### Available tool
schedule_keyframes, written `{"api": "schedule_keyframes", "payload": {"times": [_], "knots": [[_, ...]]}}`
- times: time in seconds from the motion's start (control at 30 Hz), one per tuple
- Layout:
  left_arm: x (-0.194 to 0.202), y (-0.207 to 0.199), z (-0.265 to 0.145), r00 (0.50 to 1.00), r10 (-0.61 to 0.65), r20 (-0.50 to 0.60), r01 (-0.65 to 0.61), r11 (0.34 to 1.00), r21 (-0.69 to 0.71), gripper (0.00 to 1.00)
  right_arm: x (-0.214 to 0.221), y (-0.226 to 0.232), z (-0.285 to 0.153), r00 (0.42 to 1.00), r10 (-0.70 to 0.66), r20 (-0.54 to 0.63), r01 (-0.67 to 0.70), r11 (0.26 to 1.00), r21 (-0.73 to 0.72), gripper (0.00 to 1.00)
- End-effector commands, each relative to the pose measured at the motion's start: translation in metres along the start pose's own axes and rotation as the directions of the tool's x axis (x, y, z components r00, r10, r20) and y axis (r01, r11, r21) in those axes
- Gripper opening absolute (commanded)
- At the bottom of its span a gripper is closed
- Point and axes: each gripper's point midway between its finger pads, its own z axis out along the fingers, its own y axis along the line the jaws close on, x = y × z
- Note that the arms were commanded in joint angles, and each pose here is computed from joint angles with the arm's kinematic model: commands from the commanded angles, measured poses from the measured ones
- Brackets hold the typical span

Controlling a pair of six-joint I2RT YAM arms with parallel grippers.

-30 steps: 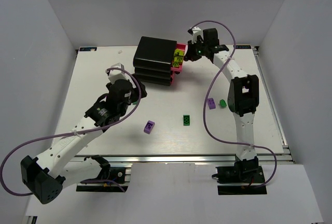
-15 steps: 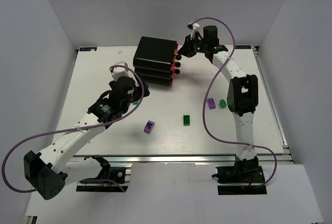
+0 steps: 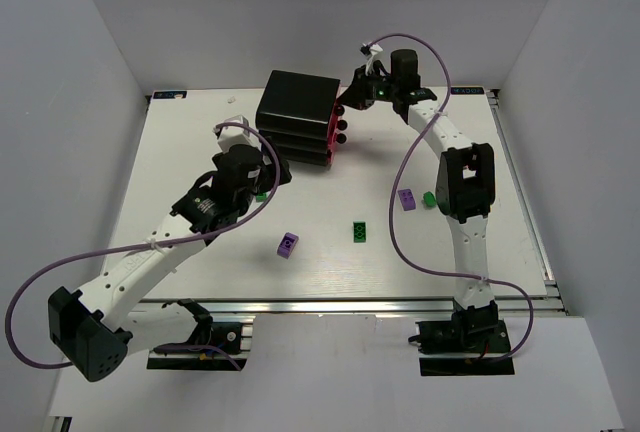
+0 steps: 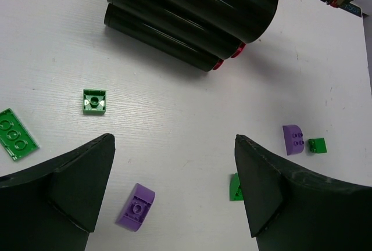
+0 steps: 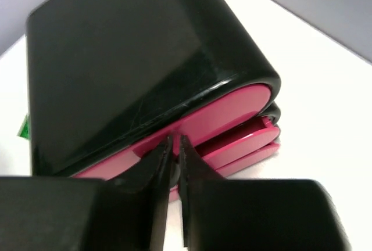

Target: Sort the legos into containers by color

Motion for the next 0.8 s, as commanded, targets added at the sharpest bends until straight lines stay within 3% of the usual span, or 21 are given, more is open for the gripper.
{"api": "schedule_keyframes", "payload": {"times": [0.0,0.03,0.07,0.1,0.17,0.37,0.47,0.57,0.77], "knots": [[-0.016,-0.010,-0.004,0.999,-0.014,0.031,0.013,0.999,0.031,0.94,-0.033,-0.007,-0.020,0.992,-0.114,0.060,0.111,0.993,0.049,0.17],[-0.016,-0.010,-0.003,0.999,-0.016,0.032,0.015,0.999,0.032,0.94,-0.029,-0.009,-0.024,0.991,-0.121,0.054,0.118,0.992,0.051,0.22],[-0.014,-0.010,-0.003,1.000,-0.014,0.028,0.013,0.999,0.031,0.94,-0.028,-0.016,-0.032,0.992,-0.119,0.052,0.116,0.991,0.061,0.38],[-0.014,-0.010,-0.003,0.999,-0.016,0.028,0.015,0.999,0.035,0.94,-0.026,-0.019,-0.036,0.988,-0.149,0.049,0.146,0.988,0.059,0.47],[-0.013,-0.010,-0.003,0.999,-0.017,0.028,0.016,0.999,0.035,0.94,-0.017,-0.027,-0.043,0.987,-0.161,0.024,0.159,0.984,0.077,0.57],[-0.012,-0.011,-0.001,1.000,-0.016,0.024,0.015,0.999,0.038,0.94,-0.002,-0.040,-0.049,0.989,-0.150,-0.005,0.150,0.983,0.110,0.62],[-0.011,-0.011,0.000,1.000,-0.013,0.020,0.012,0.999,0.036,0.94,0.015,-0.034,-0.045,0.979,-0.200,-0.025,0.201,0.979,0.025,0.60],[-0.011,-0.011,-0.001,1.000,-0.015,0.018,0.014,0.999,0.037,0.94,0.035,-0.012,-0.040,0.966,-0.259,-0.014,0.254,0.954,-0.158,0.64],[-0.011,-0.011,-0.002,1.000,-0.014,0.015,0.013,0.999,0.036,0.94,0.052,-0.008,-0.024,0.942,-0.336,-0.009,0.326,0.921,-0.213,0.77]]}}
